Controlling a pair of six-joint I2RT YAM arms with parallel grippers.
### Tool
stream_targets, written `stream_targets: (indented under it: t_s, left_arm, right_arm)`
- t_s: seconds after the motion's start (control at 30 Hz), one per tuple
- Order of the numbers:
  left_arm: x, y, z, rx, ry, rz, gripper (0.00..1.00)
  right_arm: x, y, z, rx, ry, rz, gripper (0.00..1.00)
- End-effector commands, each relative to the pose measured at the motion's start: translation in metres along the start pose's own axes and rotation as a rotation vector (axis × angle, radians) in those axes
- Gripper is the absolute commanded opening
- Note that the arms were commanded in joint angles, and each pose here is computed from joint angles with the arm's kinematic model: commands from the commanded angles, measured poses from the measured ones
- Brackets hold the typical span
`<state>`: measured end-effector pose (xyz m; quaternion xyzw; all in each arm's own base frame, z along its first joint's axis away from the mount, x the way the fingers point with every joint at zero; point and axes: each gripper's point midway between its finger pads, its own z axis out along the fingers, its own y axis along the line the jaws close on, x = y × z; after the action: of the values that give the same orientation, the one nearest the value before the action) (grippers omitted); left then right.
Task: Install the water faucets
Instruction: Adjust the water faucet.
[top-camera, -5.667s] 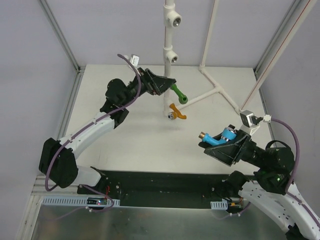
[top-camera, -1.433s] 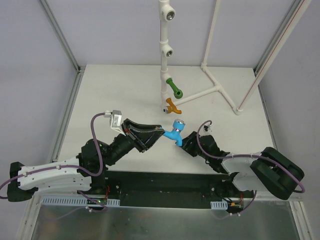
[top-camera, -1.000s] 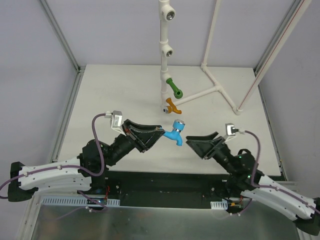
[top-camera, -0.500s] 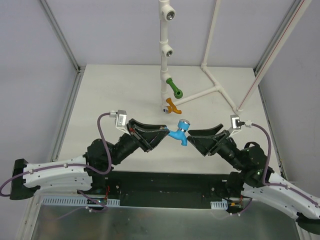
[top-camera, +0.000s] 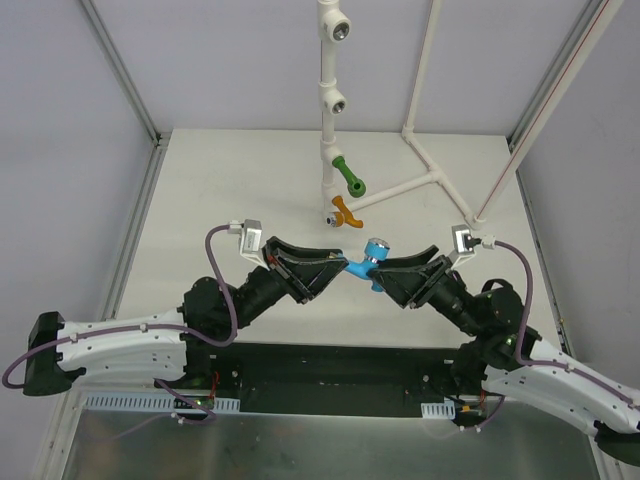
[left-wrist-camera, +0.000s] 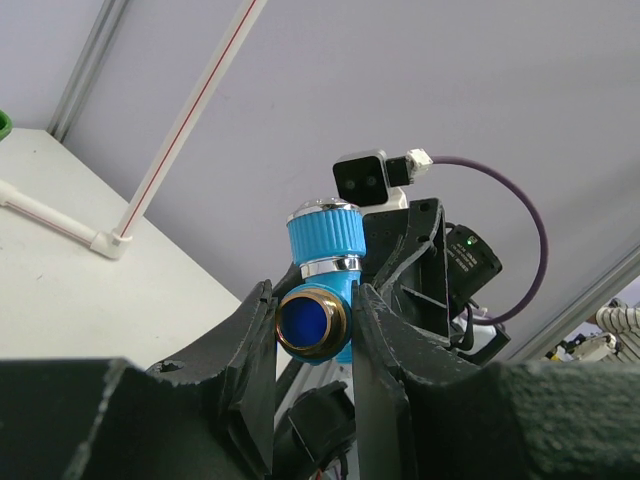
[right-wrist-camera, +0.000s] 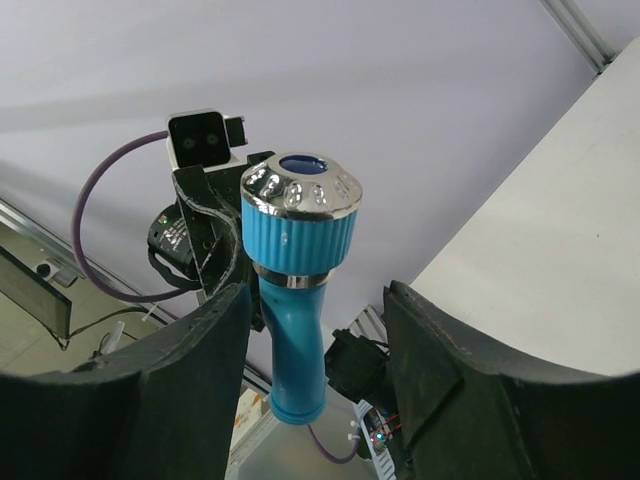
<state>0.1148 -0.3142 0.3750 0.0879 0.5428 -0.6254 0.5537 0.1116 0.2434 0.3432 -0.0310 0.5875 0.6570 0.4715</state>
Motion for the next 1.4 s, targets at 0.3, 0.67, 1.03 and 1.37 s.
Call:
stream_targets:
  t_s: [0.3,0.67,1.03,1.37]
  left_arm:
    - [-0.020,-0.030,0.011,0.125,-0.094,-0.039,0.00]
    - [-0.018,-0.030,0.015,0.136,-0.111,-0.030,0.00]
    - [-0.018,-0.032,0.016,0.147,-0.109,-0.020,0.00]
    - [-0.017,-0.026,0.011,0.121,-0.101,-0.034,0.00]
  right_arm:
    - [-0.030,0.050,0.008,-0.168,-0.085,0.102,0.45]
    - [-0.027,0.051,0.011,-0.161,-0.063,0.130,0.61]
    - [-0.029,0.043,0.011,-0.122,-0.080,0.129,0.00]
    - [-0.026,0.033,0.005,-0.082,-0.072,0.039,0.00]
